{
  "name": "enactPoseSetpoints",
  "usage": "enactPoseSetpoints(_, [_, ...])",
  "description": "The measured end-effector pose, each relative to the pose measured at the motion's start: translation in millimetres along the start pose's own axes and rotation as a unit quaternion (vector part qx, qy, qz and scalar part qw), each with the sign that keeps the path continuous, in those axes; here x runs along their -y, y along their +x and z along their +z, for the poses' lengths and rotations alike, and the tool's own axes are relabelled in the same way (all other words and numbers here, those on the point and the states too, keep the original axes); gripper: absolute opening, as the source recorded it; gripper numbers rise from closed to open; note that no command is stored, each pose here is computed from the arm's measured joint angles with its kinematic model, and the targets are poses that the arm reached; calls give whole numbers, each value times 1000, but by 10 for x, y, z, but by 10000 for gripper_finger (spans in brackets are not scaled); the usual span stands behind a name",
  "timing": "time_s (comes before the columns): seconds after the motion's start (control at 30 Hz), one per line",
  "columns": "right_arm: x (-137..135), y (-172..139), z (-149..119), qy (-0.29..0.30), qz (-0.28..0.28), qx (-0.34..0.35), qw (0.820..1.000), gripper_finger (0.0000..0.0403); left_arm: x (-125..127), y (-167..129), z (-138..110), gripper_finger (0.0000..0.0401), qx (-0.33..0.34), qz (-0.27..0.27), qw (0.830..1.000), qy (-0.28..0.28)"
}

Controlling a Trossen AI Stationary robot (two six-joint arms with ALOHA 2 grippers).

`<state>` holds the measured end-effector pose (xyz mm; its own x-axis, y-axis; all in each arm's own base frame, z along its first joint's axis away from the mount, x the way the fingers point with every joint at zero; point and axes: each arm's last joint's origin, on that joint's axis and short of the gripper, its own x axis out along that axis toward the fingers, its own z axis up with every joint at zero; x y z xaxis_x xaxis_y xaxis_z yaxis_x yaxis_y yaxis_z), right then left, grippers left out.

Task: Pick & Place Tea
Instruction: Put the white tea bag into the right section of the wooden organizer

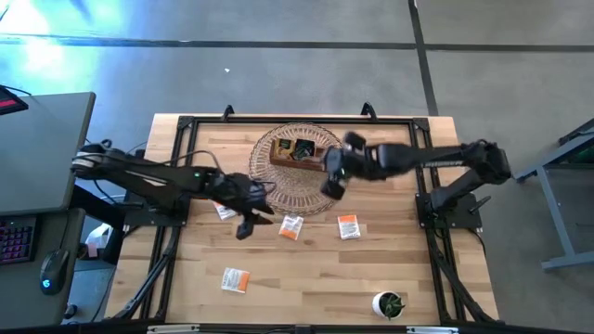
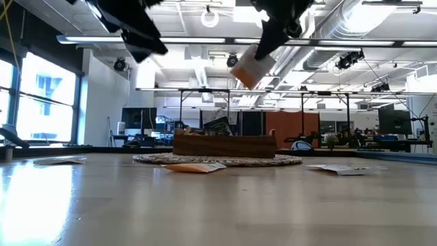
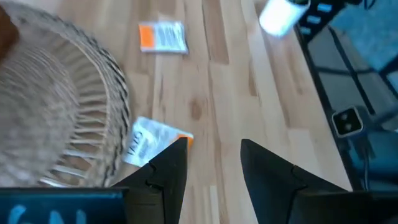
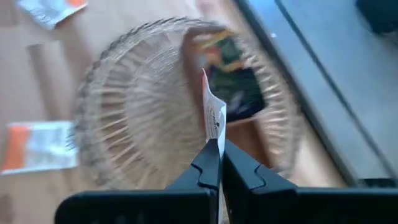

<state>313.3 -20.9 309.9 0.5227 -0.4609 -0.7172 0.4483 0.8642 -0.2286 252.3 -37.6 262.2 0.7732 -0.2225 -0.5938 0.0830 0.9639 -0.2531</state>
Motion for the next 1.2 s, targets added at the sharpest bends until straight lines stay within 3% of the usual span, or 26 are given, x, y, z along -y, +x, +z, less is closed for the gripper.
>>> enactPoseSetpoints(0.13, [289,212,125,-15,-19,-65,998,0,3,-179,30,147,27,30,999,1])
enactPoseSetpoints(0.23, [442,490,97,-31,-2,-113,993,0,-10,-222,23,147,28,52,998,0])
enactPoseSetpoints(0.5, [715,972,25,-40,25,-148,988,0,-52,-212,-60,147,-9,97,995,-2])
enactPoseSetpoints(0.87, [810,1152,-48,-58,68,-176,980,4,-64,-201,-66,147,-10,114,993,-1])
enactPoseSetpoints(1.03, [808,1167,-54,-123,59,-176,975,19,-64,-201,-65,147,-9,115,993,-5])
enactPoseSetpoints(1.2, [836,1204,-58,-145,53,-176,972,45,-64,-201,-62,147,-7,115,993,-10])
